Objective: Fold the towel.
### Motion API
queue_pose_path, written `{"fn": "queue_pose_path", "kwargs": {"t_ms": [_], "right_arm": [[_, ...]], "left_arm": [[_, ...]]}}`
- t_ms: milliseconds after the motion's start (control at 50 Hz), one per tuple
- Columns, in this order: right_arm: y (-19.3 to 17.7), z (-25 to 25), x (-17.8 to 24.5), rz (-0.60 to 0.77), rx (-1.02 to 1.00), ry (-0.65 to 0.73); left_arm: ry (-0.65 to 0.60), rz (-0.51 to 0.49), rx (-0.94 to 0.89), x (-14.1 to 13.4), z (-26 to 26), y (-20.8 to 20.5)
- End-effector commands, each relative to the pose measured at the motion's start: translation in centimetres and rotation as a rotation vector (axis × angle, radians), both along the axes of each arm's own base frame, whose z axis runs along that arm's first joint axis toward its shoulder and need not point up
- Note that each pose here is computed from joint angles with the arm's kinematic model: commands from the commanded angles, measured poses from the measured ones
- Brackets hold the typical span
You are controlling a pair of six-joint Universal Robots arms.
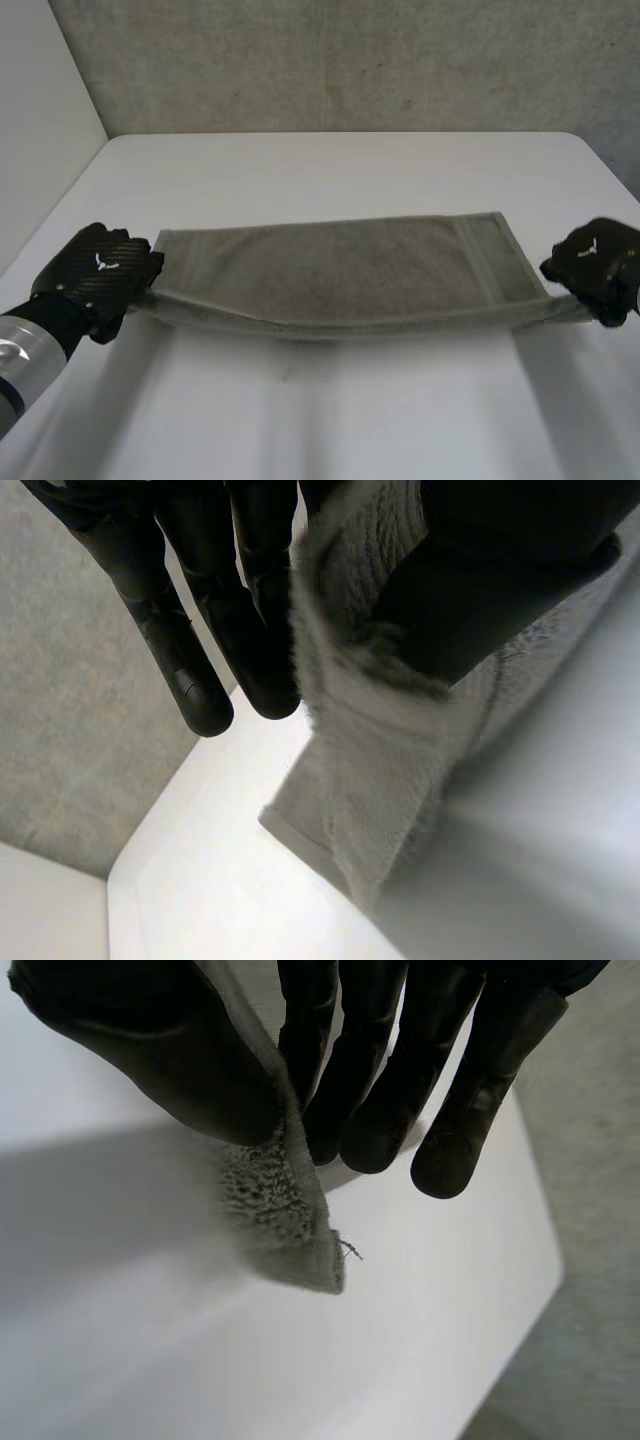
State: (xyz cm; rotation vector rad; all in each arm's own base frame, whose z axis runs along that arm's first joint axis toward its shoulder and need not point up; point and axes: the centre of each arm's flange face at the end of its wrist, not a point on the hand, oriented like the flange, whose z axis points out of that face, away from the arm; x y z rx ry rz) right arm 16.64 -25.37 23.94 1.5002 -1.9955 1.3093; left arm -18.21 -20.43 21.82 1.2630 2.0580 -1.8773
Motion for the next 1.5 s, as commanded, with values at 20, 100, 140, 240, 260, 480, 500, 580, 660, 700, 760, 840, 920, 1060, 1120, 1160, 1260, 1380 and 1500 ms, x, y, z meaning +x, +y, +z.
{"fn": "queue_pose_path", "kwargs": {"t_ms": [20, 100, 140, 240, 260, 480, 500, 580, 660, 700, 760, 840, 920, 1060, 1120, 1160, 1260, 1380, 1500], "right_arm": [[-5.3, -1.4, 1.0, 0.012, -0.127, -0.009], [-7.0, -1.9, 4.7, 0.091, -0.190, -0.032], [-7.9, -2.3, 5.7, 0.103, -0.212, -0.041], [-11.5, -4.0, 6.8, 0.076, -0.287, -0.054], [-12.5, -4.4, 7.1, 0.070, -0.315, -0.054], [-17.3, -8.0, 9.6, 0.049, -0.413, -0.064], [-17.3, -8.0, 9.6, 0.049, -0.413, -0.064], [-17.5, -8.8, 10.1, 0.049, -0.405, -0.095], [-17.7, -8.1, 10.1, 0.027, -0.407, -0.165], [-17.8, -6.8, 9.6, -0.016, -0.399, -0.260], [-17.6, -5.6, 9.3, -0.043, -0.396, -0.318], [-16.9, -3.7, 6.7, -0.142, -0.344, -0.445], [-15.4, -3.1, 5.1, -0.188, -0.301, -0.481], [-11.3, -5.1, 1.9, -0.267, -0.144, -0.442], [-10.3, -6.3, 1.2, -0.277, -0.091, -0.438], [-9.9, -7.0, 0.9, -0.279, -0.066, -0.438], [-9.7, -8.8, 0.7, -0.244, -0.010, -0.465], [-10.5, -10.5, 0.6, -0.220, 0.006, -0.477], [-11.8, -11.2, 0.2, -0.244, -0.014, -0.464]], "left_arm": [[0.022, -0.032, -0.010, -0.7, -1.0, -3.7], [0.027, -0.037, 0.047, -2.3, -3.5, -6.9], [0.016, -0.026, 0.062, -2.8, -4.5, -8.1], [0.007, 0.045, 0.076, -3.0, -6.5, -11.9], [0.013, 0.054, 0.073, -3.2, -7.0, -13.0], [0.173, 0.063, -0.019, -5.2, -6.8, -18.4], [0.184, 0.056, -0.025, -5.6, -7.0, -18.5], [0.181, 0.048, -0.014, -6.2, -7.7, -18.3], [0.171, 0.059, 0.021, -6.3, -8.6, -17.4], [0.167, 0.071, 0.034, -6.2, -8.7, -17.1], [0.163, 0.101, 0.048, -5.8, -8.2, -16.1], [0.166, 0.113, 0.052, -5.3, -7.2, -14.7], [0.183, 0.112, 0.049, -4.8, -5.5, -12.3], [0.254, 0.122, 0.045, -4.2, -4.2, -9.7], [0.299, 0.127, 0.049, -4.0, -4.0, -8.8], [0.318, 0.132, 0.053, -3.9, -4.0, -8.6], [0.360, 0.138, 0.058, -3.8, -3.8, -8.3], [0.374, 0.143, 0.064, -3.8, -3.8, -8.2], [0.374, 0.143, 0.064, -3.8, -3.9, -8.2]]}}
